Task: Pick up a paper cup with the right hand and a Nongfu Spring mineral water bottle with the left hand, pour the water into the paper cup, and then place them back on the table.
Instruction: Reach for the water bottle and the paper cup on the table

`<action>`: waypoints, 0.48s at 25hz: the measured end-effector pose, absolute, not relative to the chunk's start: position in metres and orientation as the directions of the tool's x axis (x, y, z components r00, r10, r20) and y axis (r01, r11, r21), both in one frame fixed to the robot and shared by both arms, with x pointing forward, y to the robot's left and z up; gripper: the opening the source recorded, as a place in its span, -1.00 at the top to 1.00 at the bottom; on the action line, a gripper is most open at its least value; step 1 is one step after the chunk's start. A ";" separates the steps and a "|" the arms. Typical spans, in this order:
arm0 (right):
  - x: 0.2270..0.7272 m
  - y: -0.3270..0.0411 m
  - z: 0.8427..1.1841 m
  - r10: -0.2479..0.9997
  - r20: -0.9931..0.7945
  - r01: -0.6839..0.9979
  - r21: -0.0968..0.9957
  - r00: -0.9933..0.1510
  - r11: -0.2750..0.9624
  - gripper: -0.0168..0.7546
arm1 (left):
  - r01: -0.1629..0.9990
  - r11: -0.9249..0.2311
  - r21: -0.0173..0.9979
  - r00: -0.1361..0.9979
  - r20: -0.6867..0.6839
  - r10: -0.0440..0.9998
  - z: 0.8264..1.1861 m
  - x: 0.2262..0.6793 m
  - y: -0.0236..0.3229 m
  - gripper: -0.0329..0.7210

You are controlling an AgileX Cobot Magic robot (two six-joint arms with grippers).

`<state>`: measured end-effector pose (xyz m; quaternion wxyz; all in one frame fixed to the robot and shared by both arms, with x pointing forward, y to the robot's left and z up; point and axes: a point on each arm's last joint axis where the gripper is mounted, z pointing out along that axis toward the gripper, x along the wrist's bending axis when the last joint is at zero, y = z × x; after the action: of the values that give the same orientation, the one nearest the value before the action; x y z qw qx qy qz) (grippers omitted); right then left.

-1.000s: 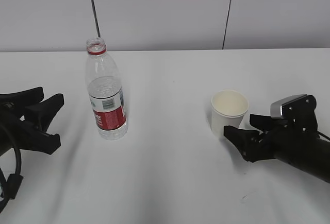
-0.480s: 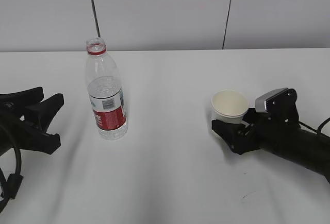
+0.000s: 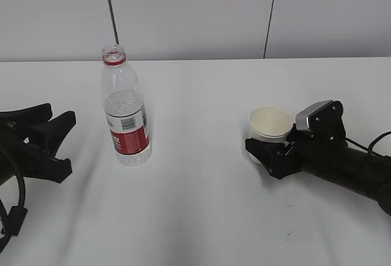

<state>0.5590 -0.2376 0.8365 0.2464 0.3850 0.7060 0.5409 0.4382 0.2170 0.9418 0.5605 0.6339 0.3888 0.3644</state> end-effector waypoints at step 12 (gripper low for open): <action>0.559 -0.237 0.837 0.805 0.067 0.276 0.953 -0.590 0.122 -0.32 | 0.114 -0.019 0.993 0.482 -0.039 0.875 0.942 0.436 0.212 -0.61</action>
<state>0.5585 -0.2370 0.8365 0.2441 0.3813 0.7082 0.5416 0.4356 0.2119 0.9416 0.5820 0.6344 0.3897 0.3271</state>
